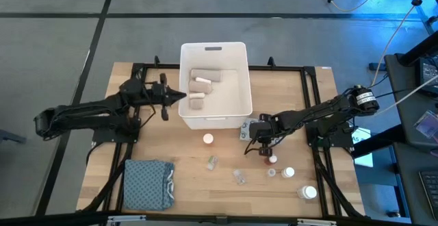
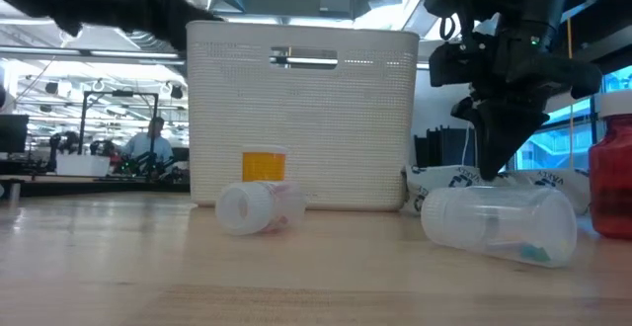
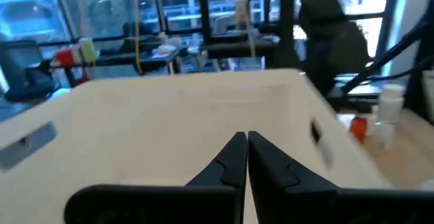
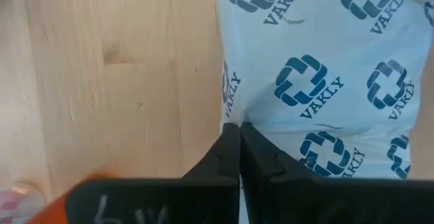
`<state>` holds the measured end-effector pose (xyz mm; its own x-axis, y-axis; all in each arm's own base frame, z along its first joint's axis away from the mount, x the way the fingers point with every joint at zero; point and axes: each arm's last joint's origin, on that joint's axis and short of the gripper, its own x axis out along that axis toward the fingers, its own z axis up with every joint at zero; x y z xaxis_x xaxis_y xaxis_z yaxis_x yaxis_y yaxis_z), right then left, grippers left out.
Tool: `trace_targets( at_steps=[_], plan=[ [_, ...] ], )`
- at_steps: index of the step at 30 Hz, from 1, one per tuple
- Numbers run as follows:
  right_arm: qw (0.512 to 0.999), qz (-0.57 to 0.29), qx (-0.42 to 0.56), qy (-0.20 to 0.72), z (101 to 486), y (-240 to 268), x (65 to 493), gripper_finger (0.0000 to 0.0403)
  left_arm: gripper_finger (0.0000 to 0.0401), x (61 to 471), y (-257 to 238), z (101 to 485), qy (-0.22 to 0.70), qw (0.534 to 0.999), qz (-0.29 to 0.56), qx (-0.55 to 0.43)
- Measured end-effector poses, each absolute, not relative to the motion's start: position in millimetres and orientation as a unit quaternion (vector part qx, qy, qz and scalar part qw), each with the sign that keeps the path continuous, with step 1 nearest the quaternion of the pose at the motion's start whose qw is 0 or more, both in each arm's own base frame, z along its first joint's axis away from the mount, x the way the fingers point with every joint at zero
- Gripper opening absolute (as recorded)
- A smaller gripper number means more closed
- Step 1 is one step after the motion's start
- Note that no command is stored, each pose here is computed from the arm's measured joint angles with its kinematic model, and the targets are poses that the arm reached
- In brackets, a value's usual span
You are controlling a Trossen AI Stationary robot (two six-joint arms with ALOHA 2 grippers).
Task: Pick & place medical supplies in basket/bin
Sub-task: Put the white mailer bag into the white bin
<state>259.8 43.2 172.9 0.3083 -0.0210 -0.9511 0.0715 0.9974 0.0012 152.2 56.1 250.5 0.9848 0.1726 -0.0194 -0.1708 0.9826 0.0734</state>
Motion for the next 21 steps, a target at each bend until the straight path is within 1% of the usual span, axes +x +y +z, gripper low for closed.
trace_targets(
  at_steps=[5, 9, 11, 15, 21],
  plan=[
    [0.813, -0.029, 0.033, 0.58, 174, 45, 261, 0.0001, 0.0009, 169, 32, 268, 0.034, 0.992, 0.048, 0.112],
    [0.817, -0.021, 0.038, 0.575, 174, 47, 262, 0.0001, 0.0002, 186, 9, 280, 0.086, 0.98, 0.029, 0.176],
    [0.818, -0.019, 0.039, 0.573, 175, 48, 263, 0.0001, 0.0002, 199, -4, 279, 0.116, 0.972, 0.02, 0.203],
    [0.821, -0.014, 0.052, 0.568, 175, 52, 263, 0.0, 0.0003, 225, -30, 277, 0.154, 0.954, 0.036, 0.254],
    [0.83, 0.006, 0.051, 0.555, 177, 61, 265, 0.0, 0.0003, 272, -65, 269, 0.195, 0.942, 0.022, 0.274]
  ],
)
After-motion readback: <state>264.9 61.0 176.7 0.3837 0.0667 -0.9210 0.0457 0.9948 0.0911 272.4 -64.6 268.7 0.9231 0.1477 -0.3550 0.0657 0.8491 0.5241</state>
